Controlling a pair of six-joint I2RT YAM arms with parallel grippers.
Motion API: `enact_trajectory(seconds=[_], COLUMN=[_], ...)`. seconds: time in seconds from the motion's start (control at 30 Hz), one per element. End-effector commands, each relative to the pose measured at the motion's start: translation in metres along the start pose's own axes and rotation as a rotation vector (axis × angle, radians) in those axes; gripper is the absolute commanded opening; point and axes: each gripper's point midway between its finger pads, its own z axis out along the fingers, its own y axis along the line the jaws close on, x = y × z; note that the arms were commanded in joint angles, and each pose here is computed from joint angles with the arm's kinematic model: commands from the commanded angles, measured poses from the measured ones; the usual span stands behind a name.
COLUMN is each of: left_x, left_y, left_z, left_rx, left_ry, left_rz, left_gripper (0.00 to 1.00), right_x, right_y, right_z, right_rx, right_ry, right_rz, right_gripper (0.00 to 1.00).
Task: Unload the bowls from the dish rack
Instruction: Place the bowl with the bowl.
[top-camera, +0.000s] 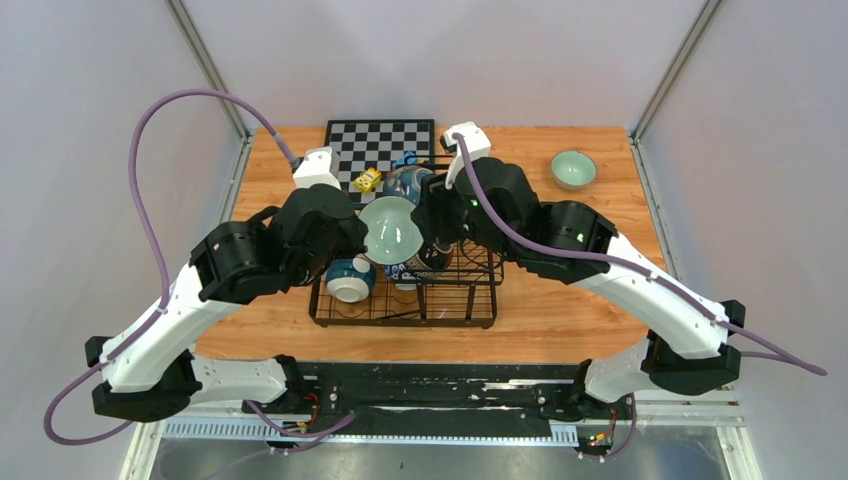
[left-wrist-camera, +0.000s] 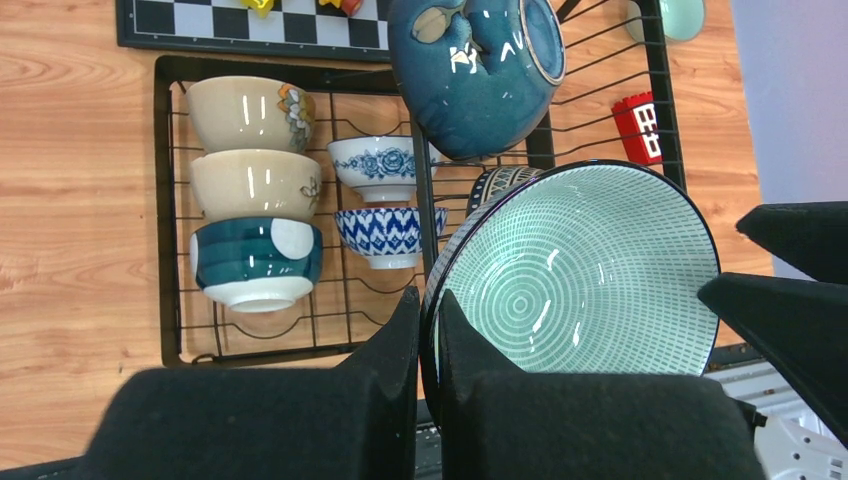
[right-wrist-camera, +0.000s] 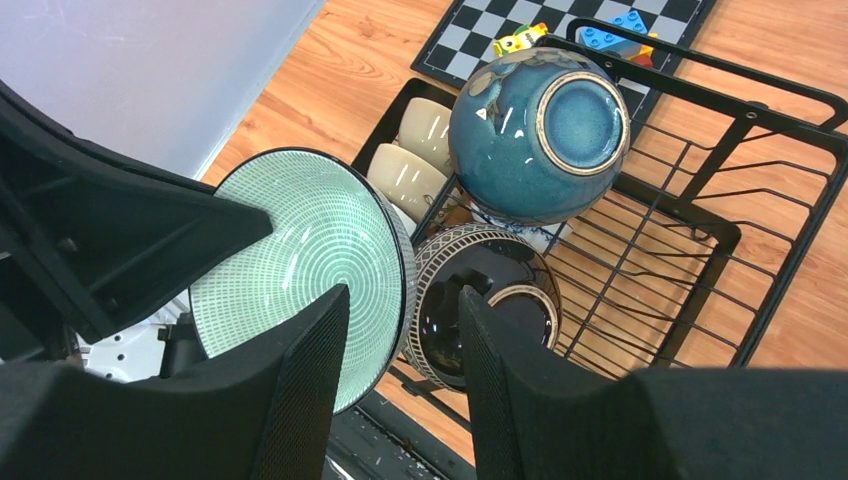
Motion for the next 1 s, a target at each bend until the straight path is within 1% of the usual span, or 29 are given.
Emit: enact_trajectory(seconds=[0.0,0.1,0.2,0.27,0.47,0.83,0.97], left_x=[-0.014,-0.014,-0.013,-0.012,-0.013,-0.013,-0.013], left_y=[-0.004,-0.005,-0.006,-0.006,-0.006,-0.006,-0.006], left_z=[-0.003,-0.002,-0.001,0.0,0.0,0.003,0.003], left_rx=[0.015,0.016,0.02,0.019,0.014,0.006,0.007], left_ry=[-0.054,-0.054,-0.055,-0.054,-0.059,-0.061,-0.062], left_rz=[-0.062,-0.063,-0.064,-0.065,-0.066,-0.057,-0.057], left_gripper=[0.0,0.0,0.0,0.0,0.0,0.0,0.0], right_x=[0.003,0.009,0.012,0.013,0.014,0.027,0.028], right_y=[0.0,0.0,-0.003,-0.006,-0.01,-0.009,-0.01], right_z=[0.007,0.013,0.016,0.018,0.022,0.034,0.035], right_rx=[-0.003,0.0,0.011,0.021,0.04,0.043,0.048], right_ry=[0.023,0.046,0.053,0.055,0.06,0.112,0.118], right_rz=[-0.006,-0.02,-0.039,-0.041,-0.06,-0.099,-0.107], right_gripper=[0.47,0.45,0.37,0.35,0.32,0.31,0.25])
